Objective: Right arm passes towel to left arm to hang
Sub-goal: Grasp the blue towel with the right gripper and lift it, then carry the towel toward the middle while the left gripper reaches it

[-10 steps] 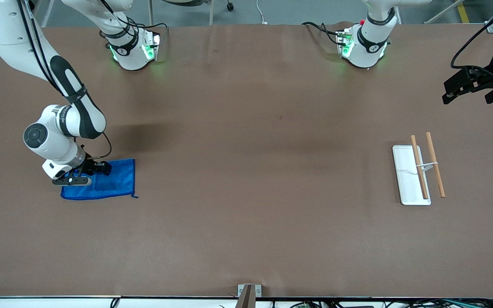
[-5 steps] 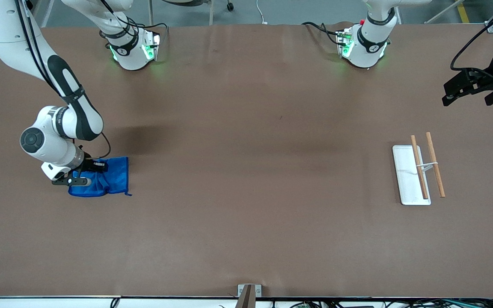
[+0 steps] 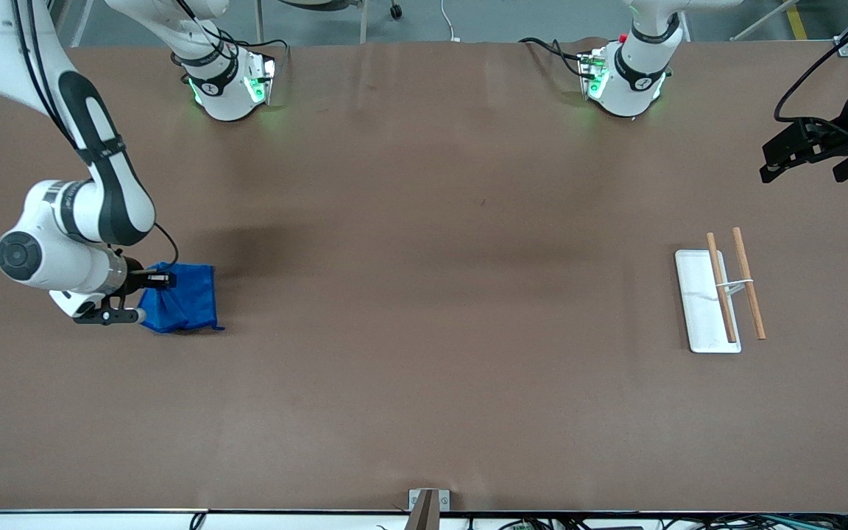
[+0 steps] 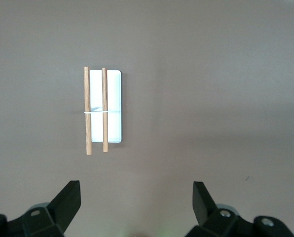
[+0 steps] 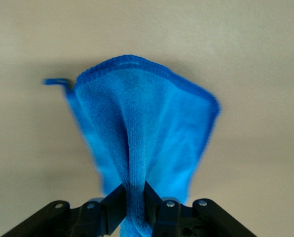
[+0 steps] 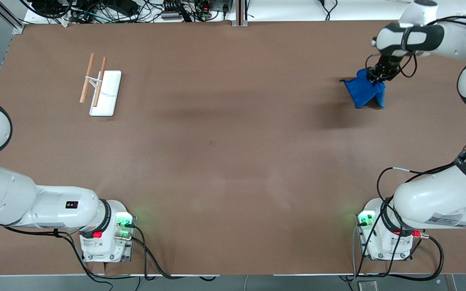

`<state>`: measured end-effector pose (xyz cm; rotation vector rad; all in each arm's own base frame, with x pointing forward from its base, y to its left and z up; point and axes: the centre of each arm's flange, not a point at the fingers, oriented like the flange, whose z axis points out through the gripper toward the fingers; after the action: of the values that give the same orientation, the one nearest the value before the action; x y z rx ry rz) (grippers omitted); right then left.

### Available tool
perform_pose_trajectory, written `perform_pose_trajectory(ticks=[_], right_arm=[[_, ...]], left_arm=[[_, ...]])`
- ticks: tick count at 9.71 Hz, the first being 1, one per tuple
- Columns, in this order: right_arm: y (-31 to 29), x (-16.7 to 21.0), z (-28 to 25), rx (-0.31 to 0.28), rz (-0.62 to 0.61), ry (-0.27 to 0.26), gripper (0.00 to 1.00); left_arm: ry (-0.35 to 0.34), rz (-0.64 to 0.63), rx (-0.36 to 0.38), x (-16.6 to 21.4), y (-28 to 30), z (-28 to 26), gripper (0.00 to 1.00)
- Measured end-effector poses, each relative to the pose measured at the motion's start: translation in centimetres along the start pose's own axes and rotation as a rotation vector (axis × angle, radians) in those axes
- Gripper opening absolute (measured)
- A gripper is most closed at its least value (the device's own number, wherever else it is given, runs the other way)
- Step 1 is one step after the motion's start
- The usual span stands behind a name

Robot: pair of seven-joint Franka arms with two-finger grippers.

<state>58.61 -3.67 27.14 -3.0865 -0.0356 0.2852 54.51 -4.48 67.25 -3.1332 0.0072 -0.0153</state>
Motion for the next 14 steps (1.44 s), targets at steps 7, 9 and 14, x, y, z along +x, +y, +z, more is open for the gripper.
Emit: perform_pose_trajectory(ticks=[7,9,14], right_arm=[[-19.1,-0.7,-9.0,0.548,-0.035,-0.009,0.14],[-26.2,-2.0,-11.2,0.726,-0.066,-0.014,0.14],[-40.3,-6.9,-15.4,1.094,-0.121,-0.009,0.14]], left_arm=[[-0.059,0.018,-0.173,-0.6,1.8,0.5,1.00],[-0.130,0.029,-0.308,-0.8,3.3,2.4,1.00],[-0.324,0.065,-0.684,-1.7,7.2,8.9,1.00]])
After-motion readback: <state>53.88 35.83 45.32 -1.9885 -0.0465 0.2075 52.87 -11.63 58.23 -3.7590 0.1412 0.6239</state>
